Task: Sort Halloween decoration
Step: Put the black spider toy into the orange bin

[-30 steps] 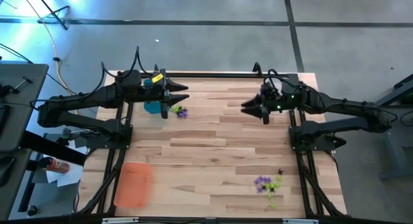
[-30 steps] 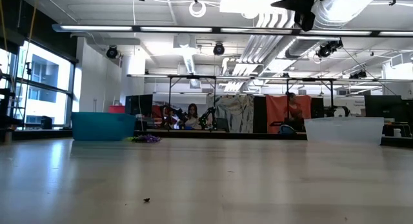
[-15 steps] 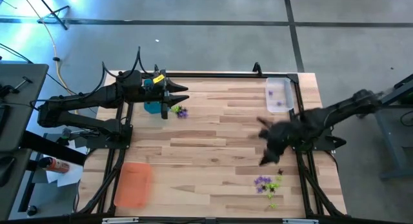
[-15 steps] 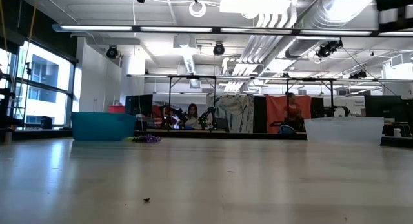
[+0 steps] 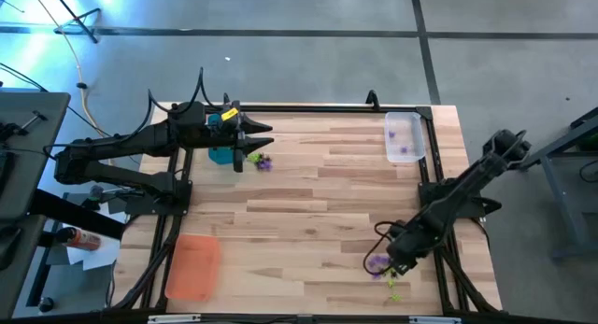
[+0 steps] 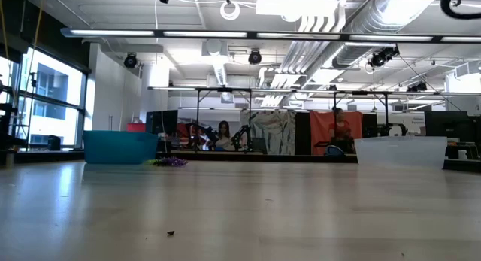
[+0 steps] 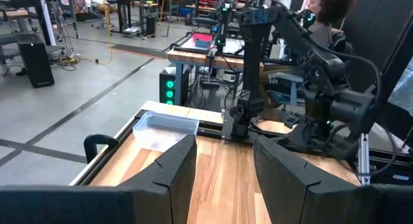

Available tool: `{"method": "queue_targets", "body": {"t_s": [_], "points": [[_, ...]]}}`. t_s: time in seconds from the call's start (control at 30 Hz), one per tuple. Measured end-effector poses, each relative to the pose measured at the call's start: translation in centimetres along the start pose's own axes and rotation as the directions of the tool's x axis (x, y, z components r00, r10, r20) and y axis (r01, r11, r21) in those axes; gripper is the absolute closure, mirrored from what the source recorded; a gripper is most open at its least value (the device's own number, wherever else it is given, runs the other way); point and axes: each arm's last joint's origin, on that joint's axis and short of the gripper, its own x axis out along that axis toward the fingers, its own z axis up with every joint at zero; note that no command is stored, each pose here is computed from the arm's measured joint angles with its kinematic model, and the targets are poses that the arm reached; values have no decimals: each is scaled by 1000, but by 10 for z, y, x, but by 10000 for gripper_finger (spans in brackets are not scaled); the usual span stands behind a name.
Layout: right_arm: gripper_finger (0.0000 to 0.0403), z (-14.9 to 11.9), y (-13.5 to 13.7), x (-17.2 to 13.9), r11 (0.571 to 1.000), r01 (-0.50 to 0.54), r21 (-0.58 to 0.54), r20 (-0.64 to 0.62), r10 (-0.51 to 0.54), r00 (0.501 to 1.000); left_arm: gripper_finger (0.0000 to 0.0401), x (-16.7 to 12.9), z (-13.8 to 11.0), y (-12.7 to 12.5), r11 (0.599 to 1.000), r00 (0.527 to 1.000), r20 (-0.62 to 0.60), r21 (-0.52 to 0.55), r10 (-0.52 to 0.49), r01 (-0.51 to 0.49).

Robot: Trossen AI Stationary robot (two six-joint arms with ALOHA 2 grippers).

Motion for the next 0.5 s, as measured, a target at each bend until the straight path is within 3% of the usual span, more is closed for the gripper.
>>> {"method": "queue_targets", "body": {"t_s": [0.17,0.3,0.37,0.5], "points": [[226,17,-23,22,986,-35,165,46,28,999,261,0,0,0,1000,1000,0,0,0,0],[226,23,-41,32,943,-91,319,74,71,995,261,0,0,0,1000,1000,0,0,0,0],[226,23,-43,32,930,-129,345,94,102,990,261,0,0,0,1000,1000,0,0,0,0],[226,25,-48,34,914,-96,393,111,56,992,261,0,0,0,1000,1000,0,0,1,-1]]}}
